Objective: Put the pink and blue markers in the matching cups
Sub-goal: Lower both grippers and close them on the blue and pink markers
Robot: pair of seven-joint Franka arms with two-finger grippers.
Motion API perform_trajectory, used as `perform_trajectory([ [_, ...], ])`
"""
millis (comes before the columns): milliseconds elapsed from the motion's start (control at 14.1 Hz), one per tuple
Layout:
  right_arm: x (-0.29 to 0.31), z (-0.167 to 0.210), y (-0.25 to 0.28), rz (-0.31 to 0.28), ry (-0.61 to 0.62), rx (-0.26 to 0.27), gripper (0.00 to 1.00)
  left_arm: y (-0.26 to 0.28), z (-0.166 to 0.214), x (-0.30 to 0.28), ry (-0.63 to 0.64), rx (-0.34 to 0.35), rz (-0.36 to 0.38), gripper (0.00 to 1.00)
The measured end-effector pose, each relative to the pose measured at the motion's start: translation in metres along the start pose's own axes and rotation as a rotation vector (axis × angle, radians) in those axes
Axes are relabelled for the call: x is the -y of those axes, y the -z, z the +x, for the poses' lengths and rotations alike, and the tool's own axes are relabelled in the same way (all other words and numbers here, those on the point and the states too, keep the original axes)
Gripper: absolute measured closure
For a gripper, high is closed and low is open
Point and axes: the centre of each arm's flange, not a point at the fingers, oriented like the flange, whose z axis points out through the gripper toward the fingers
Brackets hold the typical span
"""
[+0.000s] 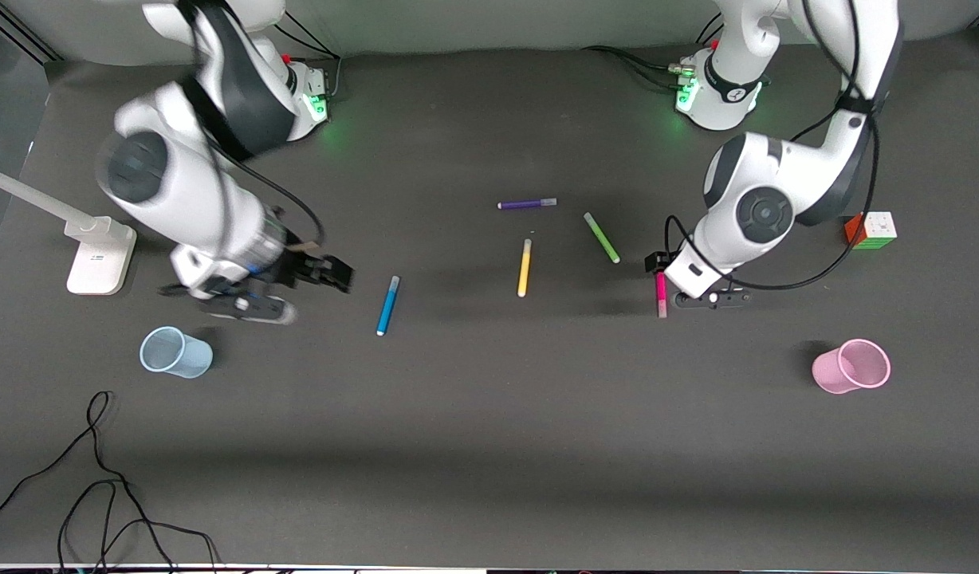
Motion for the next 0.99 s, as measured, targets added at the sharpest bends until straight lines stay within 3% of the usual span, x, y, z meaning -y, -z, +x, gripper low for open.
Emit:
perform_trajectory([
  [71, 0.008, 0.001, -0.022, -0.009, -0.012, 0.010, 0.01, -0.013, 0.003, -0.001, 0.000, 0.007, 0.002, 0.13],
  [142, 0.014, 0.001, -0.043, -0.029, -0.011, 0.009, 0.01, -0.026, 0.005, -0.003, -0.003, 0.008, 0.001, 0.14],
  [568, 0.000, -0.027, -0.146, -0.061, -0.014, -0.016, 0.02, -0.102, -0.005, -0.020, -0.043, -0.039, -0.007, 0.11],
  [995, -0.012, -0.057, -0.200, -0.066, -0.002, 0.003, 0.05, -0.107, -0.007, -0.015, -0.076, -0.051, 0.004, 0.14],
])
